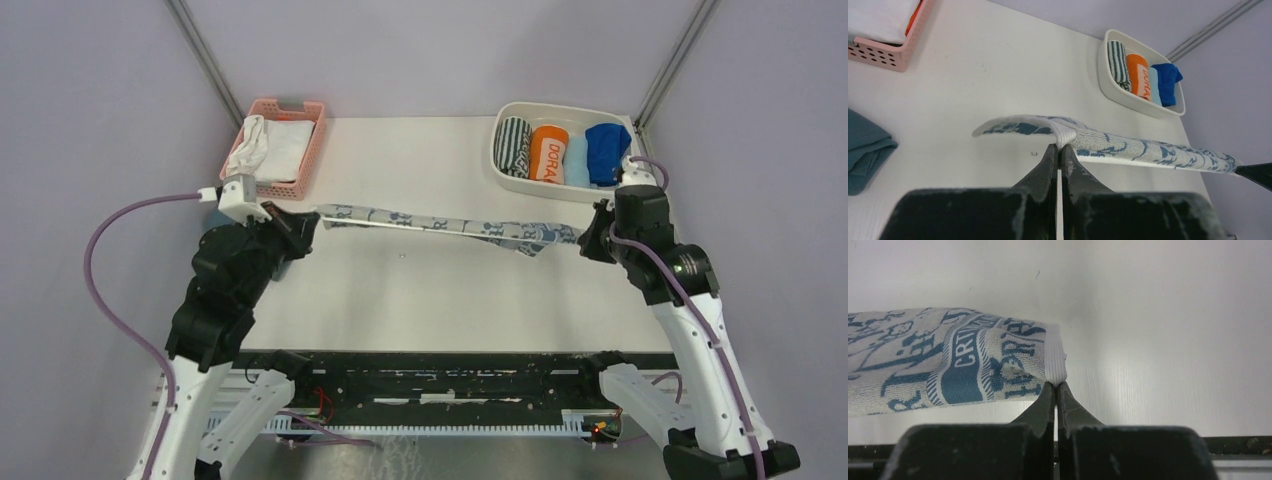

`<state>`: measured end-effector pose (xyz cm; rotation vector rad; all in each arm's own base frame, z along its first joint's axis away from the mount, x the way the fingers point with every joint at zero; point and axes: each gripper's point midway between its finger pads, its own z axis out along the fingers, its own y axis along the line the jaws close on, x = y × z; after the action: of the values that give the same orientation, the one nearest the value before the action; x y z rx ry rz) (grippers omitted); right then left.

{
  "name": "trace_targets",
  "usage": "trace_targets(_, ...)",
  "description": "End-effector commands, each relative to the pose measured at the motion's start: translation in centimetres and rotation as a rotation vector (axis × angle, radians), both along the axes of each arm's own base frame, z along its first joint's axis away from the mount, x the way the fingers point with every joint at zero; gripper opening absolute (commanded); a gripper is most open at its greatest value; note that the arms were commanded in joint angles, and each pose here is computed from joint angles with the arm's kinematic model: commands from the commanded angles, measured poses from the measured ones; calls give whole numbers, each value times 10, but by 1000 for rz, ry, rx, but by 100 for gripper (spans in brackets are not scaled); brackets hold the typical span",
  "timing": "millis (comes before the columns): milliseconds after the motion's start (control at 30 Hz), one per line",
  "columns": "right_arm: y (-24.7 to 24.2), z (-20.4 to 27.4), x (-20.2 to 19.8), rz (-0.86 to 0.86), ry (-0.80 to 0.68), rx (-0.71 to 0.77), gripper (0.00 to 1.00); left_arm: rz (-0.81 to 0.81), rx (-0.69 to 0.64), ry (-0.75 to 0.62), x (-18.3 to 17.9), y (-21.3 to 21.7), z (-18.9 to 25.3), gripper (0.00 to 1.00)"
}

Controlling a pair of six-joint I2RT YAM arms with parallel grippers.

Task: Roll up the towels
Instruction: Flatten out the towel at the center of the board, then fold the towel at the center of the board.

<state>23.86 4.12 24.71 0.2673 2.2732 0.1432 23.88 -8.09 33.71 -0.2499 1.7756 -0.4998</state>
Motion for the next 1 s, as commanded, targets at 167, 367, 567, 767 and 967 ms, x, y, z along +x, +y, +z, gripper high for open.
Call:
trace_targets(167,-7,-13,-46,27,130,-19,1,-21,-10,147,-36,5,-29,3)
trace_targets(367,-3,-33,13,-19,137,-48,0,-40,35,253,18,-16,-75,3)
trace_targets(567,-1,-86,96,-74,178,-91,0,-57,72,382,91,-42,-139,3)
trace_targets(767,-11,-137,153,-111,242,-56,0,-22,67,479,158,-43,-187,3)
trace_targets(967,-7,-144,179,-83,248,71,0,-10,57,508,181,-41,-206,3)
